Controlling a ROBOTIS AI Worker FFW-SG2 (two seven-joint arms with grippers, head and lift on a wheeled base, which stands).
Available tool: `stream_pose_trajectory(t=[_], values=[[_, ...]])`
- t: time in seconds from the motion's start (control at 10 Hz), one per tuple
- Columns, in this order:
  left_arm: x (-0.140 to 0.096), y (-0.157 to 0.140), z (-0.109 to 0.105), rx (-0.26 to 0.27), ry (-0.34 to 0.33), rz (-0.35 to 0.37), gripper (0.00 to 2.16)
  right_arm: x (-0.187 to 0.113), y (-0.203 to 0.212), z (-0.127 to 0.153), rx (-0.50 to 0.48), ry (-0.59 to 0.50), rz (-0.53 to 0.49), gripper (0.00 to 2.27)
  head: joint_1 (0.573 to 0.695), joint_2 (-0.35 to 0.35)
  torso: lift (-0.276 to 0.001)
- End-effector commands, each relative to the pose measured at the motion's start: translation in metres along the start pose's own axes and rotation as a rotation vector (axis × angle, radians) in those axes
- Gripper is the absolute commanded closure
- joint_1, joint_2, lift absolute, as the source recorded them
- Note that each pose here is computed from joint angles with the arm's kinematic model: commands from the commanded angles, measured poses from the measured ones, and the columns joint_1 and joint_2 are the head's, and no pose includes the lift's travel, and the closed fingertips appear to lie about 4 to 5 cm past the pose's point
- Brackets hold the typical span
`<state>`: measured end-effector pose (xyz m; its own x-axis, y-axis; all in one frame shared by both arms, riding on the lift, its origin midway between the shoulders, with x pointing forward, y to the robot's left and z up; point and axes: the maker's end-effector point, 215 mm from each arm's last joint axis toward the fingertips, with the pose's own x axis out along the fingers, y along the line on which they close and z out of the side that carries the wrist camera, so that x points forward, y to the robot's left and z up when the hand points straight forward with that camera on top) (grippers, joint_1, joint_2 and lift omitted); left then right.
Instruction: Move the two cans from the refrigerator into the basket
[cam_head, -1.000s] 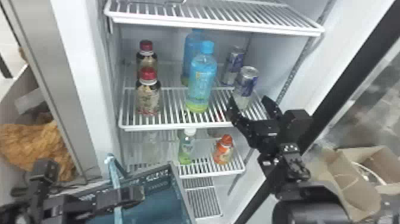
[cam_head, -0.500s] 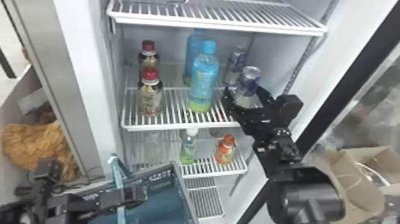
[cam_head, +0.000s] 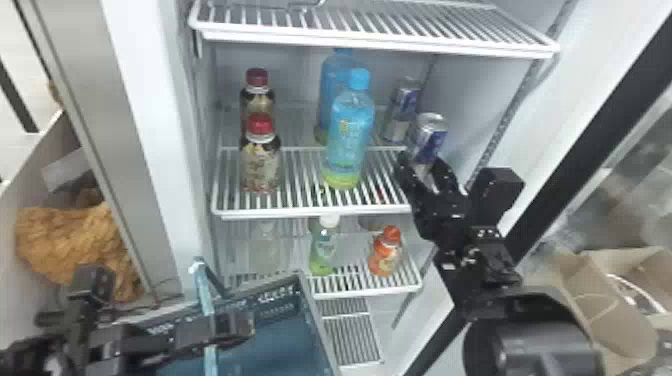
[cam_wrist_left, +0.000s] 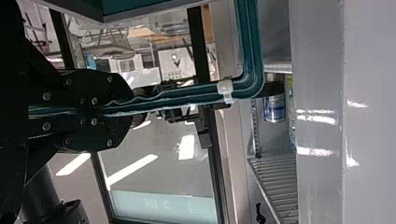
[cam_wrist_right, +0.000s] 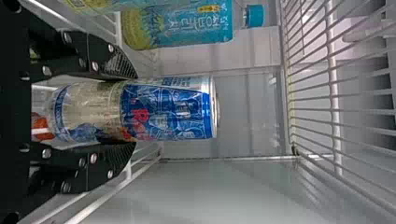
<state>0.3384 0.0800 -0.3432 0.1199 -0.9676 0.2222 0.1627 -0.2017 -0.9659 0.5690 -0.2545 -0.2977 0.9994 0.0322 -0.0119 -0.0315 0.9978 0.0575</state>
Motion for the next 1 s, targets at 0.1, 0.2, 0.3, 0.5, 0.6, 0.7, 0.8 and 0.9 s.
stream_pose_trajectory(t=[0.1, 0.2, 0.3, 0.5, 0.6, 0.7, 0.8, 0.9], values=[[0.0, 0.001, -0.001, -0.001, 0.002, 0.002, 1.19, -0.004, -0.005, 0.009, -0.017, -0.016, 0.0, 1.28, 0.695, -0.217, -0.025], [0.001, 0.0, -0.001, -0.001, 0.001, -0.002, 1.19, -0.008, -0.005, 0.014, -0.013, -0.038, 0.002, 1.28, 0.695, -0.219, -0.025], [0.001, 0.001, -0.001, -0.003, 0.001, -0.001, 1.19, -0.016, -0.003, 0.02, -0.019, -0.047, 0.008, 1.28, 0.695, -0.221, -0.025], [0.001, 0.0, -0.001, 0.0, 0.0, -0.003, 1.19, -0.04, 0.001, 0.036, 0.0, -0.074, 0.019, 1.28, 0.695, -0.224, -0.025], [0.0, 0.001, -0.001, -0.004, -0.003, -0.002, 1.19, -0.053, 0.005, 0.039, 0.012, -0.074, 0.029, 1.28, 0.695, -0.224, -0.025], [0.001, 0.001, -0.001, -0.005, -0.004, -0.004, 1.19, -0.07, 0.012, 0.04, 0.03, -0.052, 0.044, 1.28, 0.695, -0.226, -0.025], [0.001, 0.0, -0.001, -0.002, -0.003, -0.004, 1.19, -0.084, 0.018, 0.044, 0.053, -0.051, 0.059, 1.28, 0.695, -0.226, -0.025], [0.001, 0.001, -0.001, -0.005, -0.004, -0.004, 1.19, -0.096, 0.021, 0.046, 0.062, -0.046, 0.064, 1.28, 0.695, -0.223, -0.025]])
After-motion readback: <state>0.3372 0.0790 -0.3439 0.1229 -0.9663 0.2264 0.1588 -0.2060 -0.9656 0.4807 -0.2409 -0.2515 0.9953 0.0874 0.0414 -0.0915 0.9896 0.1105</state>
